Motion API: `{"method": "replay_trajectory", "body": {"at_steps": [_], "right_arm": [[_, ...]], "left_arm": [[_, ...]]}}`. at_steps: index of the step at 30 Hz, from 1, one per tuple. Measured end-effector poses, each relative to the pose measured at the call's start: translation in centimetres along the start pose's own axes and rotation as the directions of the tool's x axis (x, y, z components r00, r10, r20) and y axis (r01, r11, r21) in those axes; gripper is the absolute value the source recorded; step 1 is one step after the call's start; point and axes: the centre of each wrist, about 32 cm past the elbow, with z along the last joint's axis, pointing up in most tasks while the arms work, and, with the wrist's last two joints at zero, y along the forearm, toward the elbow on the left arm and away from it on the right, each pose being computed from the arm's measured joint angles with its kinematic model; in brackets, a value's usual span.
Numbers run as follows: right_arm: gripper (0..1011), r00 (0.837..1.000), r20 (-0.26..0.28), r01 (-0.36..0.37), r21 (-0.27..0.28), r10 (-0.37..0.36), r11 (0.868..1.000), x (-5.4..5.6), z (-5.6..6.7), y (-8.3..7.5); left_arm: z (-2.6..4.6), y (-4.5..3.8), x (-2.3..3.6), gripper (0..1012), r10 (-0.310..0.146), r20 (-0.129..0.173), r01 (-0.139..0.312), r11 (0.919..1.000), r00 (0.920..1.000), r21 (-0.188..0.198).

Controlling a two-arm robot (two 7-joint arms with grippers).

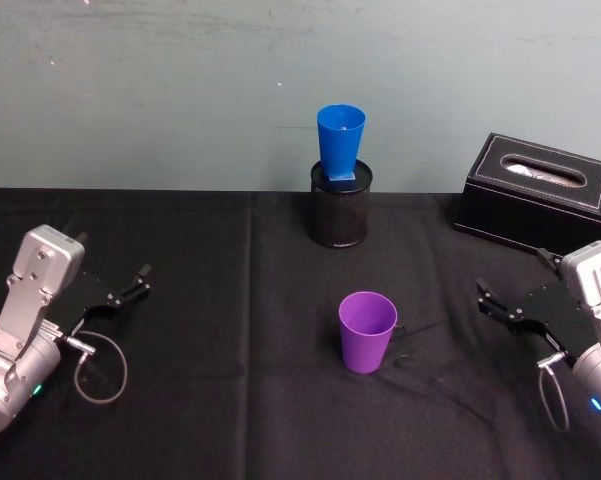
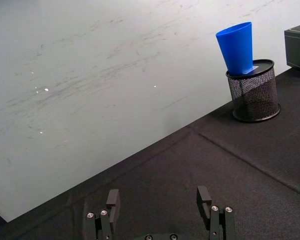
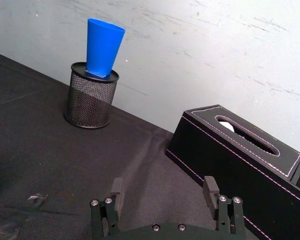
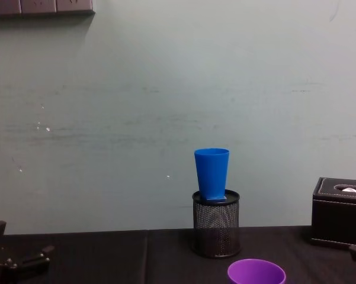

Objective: Pick up one cup with a gripper and tap it against the other cup.

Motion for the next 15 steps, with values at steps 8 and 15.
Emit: {"method": "replay_trajectory", "body": {"at_steps": [8,15], "right_arm": [[1000,1.000,0.000,0.000,0.000,0.000,1.000,0.00,0.00,0.00],[1000,1.000,0.000,0.000,0.000,0.000,1.000,0.00,0.00,0.00]], "left_arm": [[0.00,0.00,0.00,1011,0.000,0.000,0.000,1.0000,1.0000,0.000],[0.00,0.00,0.00,1011,0.000,0.000,0.000,1.0000,1.0000,0.000]]}}
